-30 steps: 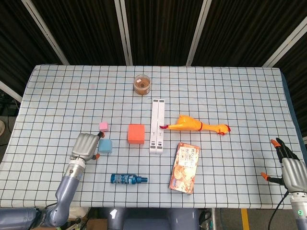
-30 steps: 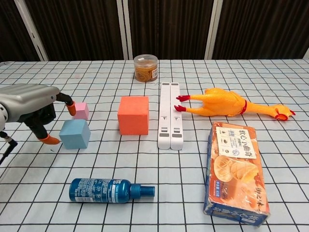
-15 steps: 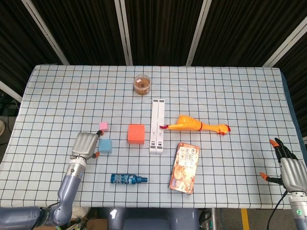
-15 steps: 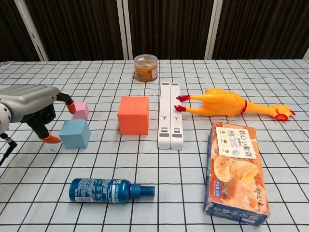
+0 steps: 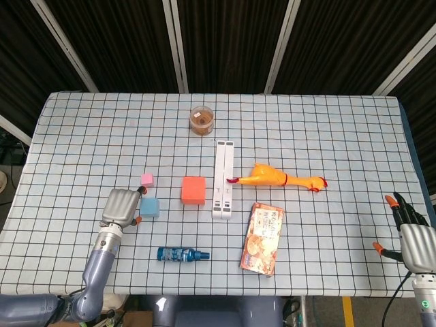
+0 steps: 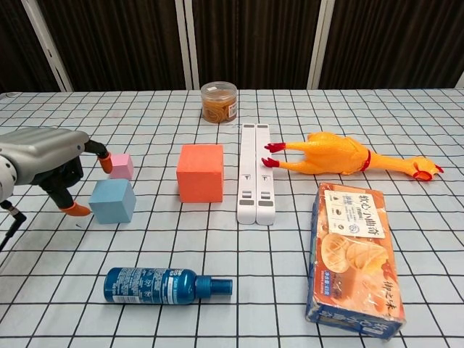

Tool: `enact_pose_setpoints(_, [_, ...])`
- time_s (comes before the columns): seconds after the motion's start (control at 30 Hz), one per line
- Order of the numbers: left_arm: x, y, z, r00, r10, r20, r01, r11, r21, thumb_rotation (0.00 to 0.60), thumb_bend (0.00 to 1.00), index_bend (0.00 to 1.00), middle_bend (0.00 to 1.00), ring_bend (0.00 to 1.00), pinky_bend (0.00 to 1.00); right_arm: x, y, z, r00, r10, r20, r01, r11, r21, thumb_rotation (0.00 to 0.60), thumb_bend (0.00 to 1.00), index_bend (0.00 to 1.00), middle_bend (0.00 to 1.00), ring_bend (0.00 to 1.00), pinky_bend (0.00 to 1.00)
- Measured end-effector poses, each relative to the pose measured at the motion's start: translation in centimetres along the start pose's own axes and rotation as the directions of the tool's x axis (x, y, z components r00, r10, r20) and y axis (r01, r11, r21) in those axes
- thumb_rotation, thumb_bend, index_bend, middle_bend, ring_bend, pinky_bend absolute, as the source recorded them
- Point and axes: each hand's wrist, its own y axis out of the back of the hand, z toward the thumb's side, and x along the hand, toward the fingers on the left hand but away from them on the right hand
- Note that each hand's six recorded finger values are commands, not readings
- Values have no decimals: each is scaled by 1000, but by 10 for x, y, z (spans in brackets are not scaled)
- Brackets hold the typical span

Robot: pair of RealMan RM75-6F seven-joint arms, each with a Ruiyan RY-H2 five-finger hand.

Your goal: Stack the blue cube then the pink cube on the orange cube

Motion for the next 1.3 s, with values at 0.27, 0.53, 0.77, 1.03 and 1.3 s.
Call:
enact_pose_setpoints(0.27, [1, 1, -2, 1000, 0, -16, 0, 1000, 6, 600, 220, 313, 882, 666, 650, 0, 2, 1, 1000, -2, -4, 2, 1000, 11, 600, 41, 87, 46, 149, 249])
enact_pose_setpoints(0.53, [-1, 0, 3, 1000, 0, -4, 0, 1000, -9, 600, 222, 333, 890, 680, 671, 2, 6, 2, 1000, -19, -8, 19, 1000, 19, 600, 42, 86, 46, 149, 249])
enact_pose_setpoints(0.77, [-5, -1, 8, 1000, -18, -7, 17, 996, -83, 600, 237, 334, 891, 688, 681, 3, 7, 3, 1000, -22, -13, 22, 1000, 13, 600, 41, 87, 46, 149, 249])
enact_pose_setpoints(1.03, [-3, -1, 9, 999, -10, -35, 7, 997, -78, 600, 237, 334, 893, 689, 685, 3, 8, 4, 1000, -19, -14, 19, 1000, 7, 600, 41, 87, 46, 149, 249])
enact_pose_setpoints(1.3, [-1, -1, 8, 998, 7, -69, -12, 998, -65, 600, 237, 343, 898, 699, 697, 3, 6, 4, 1000, -9, -17, 9, 1000, -1, 600, 41, 87, 46, 149, 249])
